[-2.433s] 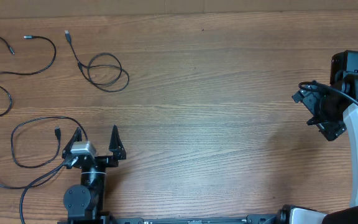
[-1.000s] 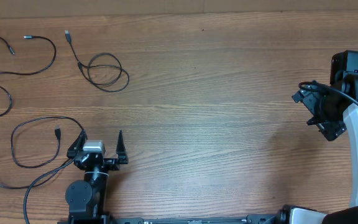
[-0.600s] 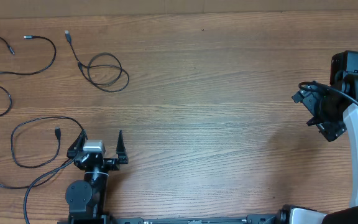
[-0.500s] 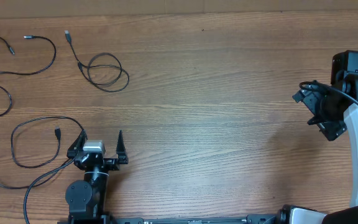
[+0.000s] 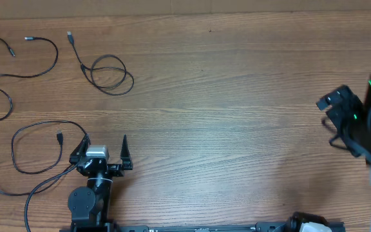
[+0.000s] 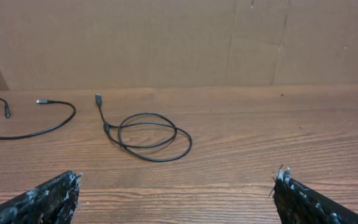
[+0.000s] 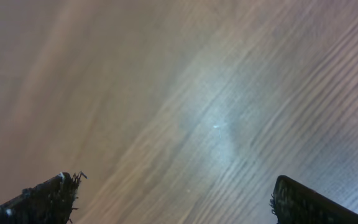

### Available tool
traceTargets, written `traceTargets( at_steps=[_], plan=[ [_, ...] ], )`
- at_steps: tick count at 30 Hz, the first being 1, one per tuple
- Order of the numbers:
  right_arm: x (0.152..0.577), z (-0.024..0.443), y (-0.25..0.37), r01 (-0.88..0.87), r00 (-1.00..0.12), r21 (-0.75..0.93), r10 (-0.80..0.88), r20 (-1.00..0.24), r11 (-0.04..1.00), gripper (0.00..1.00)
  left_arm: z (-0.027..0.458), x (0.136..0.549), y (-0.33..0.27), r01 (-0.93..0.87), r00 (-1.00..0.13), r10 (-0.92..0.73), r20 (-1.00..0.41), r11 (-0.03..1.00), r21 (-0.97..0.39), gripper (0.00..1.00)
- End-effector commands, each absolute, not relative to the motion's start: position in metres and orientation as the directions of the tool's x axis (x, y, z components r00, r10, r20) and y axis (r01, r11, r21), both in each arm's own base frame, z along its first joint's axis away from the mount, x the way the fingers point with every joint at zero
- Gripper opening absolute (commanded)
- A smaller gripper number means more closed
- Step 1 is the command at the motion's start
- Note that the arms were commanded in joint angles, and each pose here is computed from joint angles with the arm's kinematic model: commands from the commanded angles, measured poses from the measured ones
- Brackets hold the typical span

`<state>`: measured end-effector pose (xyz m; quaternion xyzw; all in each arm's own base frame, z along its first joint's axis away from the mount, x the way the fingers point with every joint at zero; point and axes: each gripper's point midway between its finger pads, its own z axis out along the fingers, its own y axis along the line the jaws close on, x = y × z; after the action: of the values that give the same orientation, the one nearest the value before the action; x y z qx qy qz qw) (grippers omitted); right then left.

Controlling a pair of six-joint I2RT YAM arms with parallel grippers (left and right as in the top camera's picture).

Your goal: Untangle cables

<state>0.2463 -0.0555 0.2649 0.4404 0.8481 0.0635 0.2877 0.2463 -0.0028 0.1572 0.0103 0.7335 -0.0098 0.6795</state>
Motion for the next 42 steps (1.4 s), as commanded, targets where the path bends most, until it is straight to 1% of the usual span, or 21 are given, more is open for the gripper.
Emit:
traceTargets(
  at_steps=[1,7,8,11,12,17,22,25,28,32,38,42],
  plan=[
    [0.218,0.298,-0.053,0.654,-0.364,0.442,0.768,-0.527,0.614,1.00,0.155,0.246,-0.004,0.038,-0.078,0.020,-0.997,0.999,0.017,1.00],
    [0.168,0.343,-0.043,0.530,-0.219,0.557,0.738,-0.638,0.639,1.00,0.155,0.246,-0.004,0.037,-0.078,0.020,-0.997,0.999,0.017,1.00],
    [0.152,0.354,-0.039,0.490,-0.174,0.584,0.729,-0.662,0.647,1.00,0.155,0.246,-0.004,0.038,-0.078,0.020,-0.997,0.999,0.017,1.00],
    [0.125,0.365,-0.034,0.433,-0.109,0.615,0.715,-0.690,0.659,1.00,0.155,0.246,-0.004,0.037,-0.078,0.020,-0.997,0.999,0.017,1.00],
    [0.106,0.365,-0.030,0.407,-0.082,0.626,0.710,-0.700,0.665,1.00,0.155,0.246,-0.004,0.037,-0.078,0.020,-0.997,0.999,0.017,1.00],
    [0.058,0.350,-0.019,0.357,-0.065,0.637,0.699,-0.712,0.683,1.00,0.155,0.246,-0.004,0.037,-0.078,0.020,-0.997,0.999,0.017,1.00],
    [0.038,0.355,-0.018,0.270,-0.023,0.650,0.679,-0.734,0.711,1.00,0.155,0.246,-0.004,0.037,-0.078,0.020,-0.997,0.999,0.017,1.00],
    [0.030,0.351,-0.022,0.245,-0.031,0.614,0.639,-0.769,0.751,1.00,0.155,0.246,-0.004,0.038,-0.078,0.020,-0.997,0.999,0.017,1.00],
    [0.031,0.353,-0.022,0.194,-0.016,0.597,0.611,-0.792,0.779,1.00,0.155,0.246,-0.004,0.037,-0.078,0.020,-0.997,0.999,0.017,1.00],
    [0.049,0.357,-0.024,0.135,0.063,0.599,0.597,-0.800,0.789,1.00,0.155,0.246,-0.004,0.037,-0.078,0.020,-0.997,0.999,0.017,0.99],
    [0.101,0.355,-0.023,0.087,0.114,0.598,0.588,-0.801,0.797,1.00,0.155,0.246,-0.004,0.038,-0.078,0.020,-0.997,0.999,0.017,1.00],
    [0.149,0.344,-0.014,0.005,0.136,0.598,0.592,-0.795,0.802,1.00,0.155,0.246,-0.004,0.038,-0.078,0.020,-0.997,0.999,0.017,1.00]
  ],
)
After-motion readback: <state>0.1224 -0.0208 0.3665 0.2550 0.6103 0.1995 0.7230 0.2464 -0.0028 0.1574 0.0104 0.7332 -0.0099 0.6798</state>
